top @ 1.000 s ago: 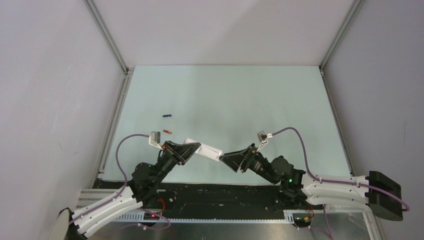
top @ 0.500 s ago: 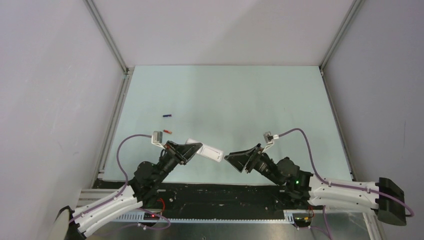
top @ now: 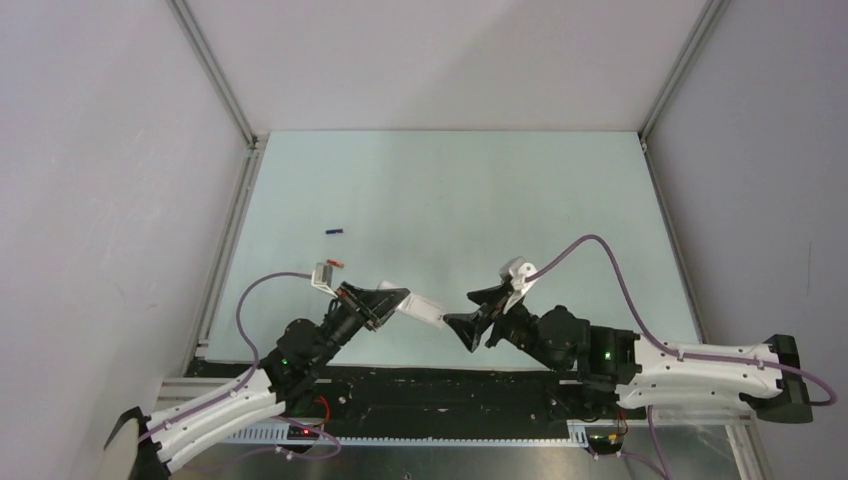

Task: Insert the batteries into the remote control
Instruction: Remove the battery cover from the remote control.

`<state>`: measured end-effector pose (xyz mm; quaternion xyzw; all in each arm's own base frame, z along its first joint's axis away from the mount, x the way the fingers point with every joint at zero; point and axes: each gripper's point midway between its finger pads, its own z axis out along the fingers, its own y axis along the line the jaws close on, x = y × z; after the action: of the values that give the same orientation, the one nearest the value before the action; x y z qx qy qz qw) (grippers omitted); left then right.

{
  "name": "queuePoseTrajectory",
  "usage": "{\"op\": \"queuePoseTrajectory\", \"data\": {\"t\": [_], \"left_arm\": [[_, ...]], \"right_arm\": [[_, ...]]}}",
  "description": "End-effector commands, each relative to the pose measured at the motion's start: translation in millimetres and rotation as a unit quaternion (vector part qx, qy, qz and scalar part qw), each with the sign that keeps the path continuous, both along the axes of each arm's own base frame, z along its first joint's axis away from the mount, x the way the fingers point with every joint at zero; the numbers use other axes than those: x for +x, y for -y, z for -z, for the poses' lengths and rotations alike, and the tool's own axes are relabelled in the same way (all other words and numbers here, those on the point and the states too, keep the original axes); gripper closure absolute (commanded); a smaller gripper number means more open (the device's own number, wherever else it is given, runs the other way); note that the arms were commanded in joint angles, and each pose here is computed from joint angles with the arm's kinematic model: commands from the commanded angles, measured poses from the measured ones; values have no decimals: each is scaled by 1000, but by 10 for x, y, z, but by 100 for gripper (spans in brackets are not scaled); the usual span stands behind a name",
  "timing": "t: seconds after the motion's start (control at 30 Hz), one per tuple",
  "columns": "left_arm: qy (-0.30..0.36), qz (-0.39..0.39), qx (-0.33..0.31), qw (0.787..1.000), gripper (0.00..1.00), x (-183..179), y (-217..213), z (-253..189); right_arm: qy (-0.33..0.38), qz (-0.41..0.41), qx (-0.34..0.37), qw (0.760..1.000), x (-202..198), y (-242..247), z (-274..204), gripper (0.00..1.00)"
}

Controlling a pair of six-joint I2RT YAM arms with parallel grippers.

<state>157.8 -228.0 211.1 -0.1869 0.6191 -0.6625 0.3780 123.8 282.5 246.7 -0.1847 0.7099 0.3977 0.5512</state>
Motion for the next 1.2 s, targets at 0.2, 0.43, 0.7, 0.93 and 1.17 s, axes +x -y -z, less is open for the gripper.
{"op": "queuePoseTrajectory", "data": {"t": [0.2,0.43,0.7,0.93,1.17], "left_arm": [[-65,-4,16,998,100,30,2,416],[-61,-1,16,998,100,22,12,382],[-60,0,16,998,100,21,14,376],[-59,-4,14,998,100,27,0,379],[-60,-6,12,998,100,29,-8,387]], "right_arm": [[50,-61,-129,988,-104,-70,-167,18],[30,-89,-189,977,-112,-207,-35,16],[12,-94,-219,971,-26,-342,98,13],[16,-98,-228,969,-3,-423,136,11],[41,-94,-262,960,17,-455,217,12]]}}
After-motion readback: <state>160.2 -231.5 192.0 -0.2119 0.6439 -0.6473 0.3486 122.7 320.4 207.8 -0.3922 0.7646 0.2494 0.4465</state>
